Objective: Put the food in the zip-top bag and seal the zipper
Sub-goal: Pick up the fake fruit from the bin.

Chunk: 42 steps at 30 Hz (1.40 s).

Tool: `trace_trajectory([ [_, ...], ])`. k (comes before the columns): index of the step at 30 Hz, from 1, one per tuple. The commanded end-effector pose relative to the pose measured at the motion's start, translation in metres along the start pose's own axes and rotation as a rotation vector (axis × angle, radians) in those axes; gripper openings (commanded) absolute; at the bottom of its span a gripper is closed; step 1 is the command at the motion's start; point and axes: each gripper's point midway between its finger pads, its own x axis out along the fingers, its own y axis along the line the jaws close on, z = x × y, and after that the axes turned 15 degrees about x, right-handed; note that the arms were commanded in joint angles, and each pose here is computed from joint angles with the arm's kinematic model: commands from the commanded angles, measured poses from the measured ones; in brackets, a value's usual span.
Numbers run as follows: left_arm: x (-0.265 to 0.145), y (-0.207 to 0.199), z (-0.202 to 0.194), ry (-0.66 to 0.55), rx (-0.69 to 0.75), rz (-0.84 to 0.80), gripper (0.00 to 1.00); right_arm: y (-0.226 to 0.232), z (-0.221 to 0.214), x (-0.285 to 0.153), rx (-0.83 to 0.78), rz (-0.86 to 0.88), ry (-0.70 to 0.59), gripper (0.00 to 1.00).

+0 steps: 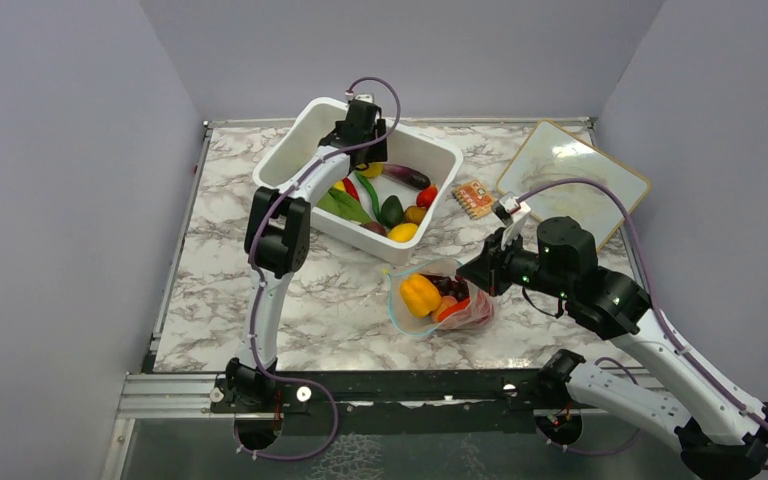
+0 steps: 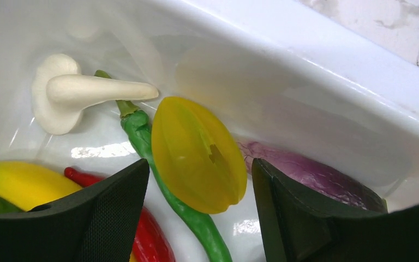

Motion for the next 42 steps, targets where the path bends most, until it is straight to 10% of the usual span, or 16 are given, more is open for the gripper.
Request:
trace_trajectory([
  [1, 0.016, -0.012, -0.007, 0.016, -0.006, -0.058, 0.71, 0.013, 0.014, -0.008, -0.006, 0.039, -0.042, 0.01],
  [8, 0.033, -0.014, -0.021, 0.042, -0.003, -0.065, 0.7, 0.01, 0.012, -0.008, -0.006, 0.029, -0.041, 0.01],
  [24, -0.007, 0.0, 0.007, -0.014, 0.08, -0.054, 0.34, 0.012, 0.01, -0.002, 0.002, 0.051, -0.033, 0.01],
  [42, -0.048, 0.001, 0.024, -0.054, 0.097, -0.094, 0.29, 0.004, 0.005, 0.003, 0.035, 0.018, -0.032, 0.01],
])
